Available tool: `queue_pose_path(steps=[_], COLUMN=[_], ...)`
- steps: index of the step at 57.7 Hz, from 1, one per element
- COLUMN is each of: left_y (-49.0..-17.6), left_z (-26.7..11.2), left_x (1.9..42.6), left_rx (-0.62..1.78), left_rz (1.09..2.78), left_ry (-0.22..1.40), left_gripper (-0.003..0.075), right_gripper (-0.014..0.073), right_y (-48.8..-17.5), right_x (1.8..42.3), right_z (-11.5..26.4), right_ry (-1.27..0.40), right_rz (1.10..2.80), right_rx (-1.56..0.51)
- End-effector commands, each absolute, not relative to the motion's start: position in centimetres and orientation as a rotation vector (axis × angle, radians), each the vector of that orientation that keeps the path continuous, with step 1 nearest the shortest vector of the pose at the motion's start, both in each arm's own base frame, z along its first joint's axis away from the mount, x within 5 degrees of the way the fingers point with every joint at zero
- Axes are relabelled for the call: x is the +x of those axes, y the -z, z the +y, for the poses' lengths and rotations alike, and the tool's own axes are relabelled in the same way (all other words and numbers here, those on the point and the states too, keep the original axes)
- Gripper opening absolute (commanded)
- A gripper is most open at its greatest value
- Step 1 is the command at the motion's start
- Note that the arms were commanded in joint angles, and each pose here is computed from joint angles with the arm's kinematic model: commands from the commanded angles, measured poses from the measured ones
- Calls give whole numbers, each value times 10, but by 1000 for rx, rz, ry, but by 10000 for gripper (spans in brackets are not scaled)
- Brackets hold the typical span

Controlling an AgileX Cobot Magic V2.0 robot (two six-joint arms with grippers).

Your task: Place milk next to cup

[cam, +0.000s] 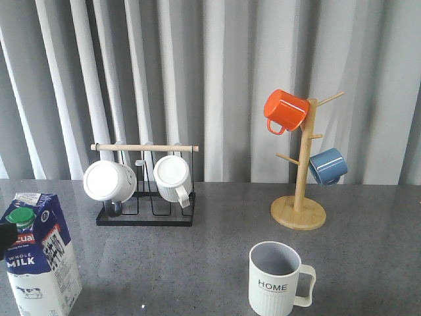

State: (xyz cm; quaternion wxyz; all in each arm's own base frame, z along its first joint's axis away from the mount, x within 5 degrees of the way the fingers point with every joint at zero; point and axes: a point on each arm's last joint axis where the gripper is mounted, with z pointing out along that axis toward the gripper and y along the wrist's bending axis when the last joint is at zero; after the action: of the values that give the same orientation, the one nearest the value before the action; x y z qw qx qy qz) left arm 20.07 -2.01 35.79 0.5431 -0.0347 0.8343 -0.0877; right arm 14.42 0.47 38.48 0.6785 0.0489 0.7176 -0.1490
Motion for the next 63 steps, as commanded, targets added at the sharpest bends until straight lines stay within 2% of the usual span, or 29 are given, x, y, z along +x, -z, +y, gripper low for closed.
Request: queue_pose_path(steps=[1,29,51,57,63], left_y=[-377,-386,-387,-376,-348], left_z=[-21,-21,-20,-19,-20], left_x=[202,204,204,206,203], left_rx=[-78,-85,-76,-7,74], left_rz=[1865,1770,1757,1725,1648], left_ry=[223,232,220,138,86], left_gripper=[543,543,543,543,543], right_gripper=[-3,-3,-3,-3,-3], right_y=[-400,-398,-398,-398,-398], right_x=[141,141,141,141,141], right_z=[2,1,1,1,1], right_ry=[382,368,368,368,364], right_rz=[1541,1560,1560,1560,1560], right_rx=[97,119,119,119,122])
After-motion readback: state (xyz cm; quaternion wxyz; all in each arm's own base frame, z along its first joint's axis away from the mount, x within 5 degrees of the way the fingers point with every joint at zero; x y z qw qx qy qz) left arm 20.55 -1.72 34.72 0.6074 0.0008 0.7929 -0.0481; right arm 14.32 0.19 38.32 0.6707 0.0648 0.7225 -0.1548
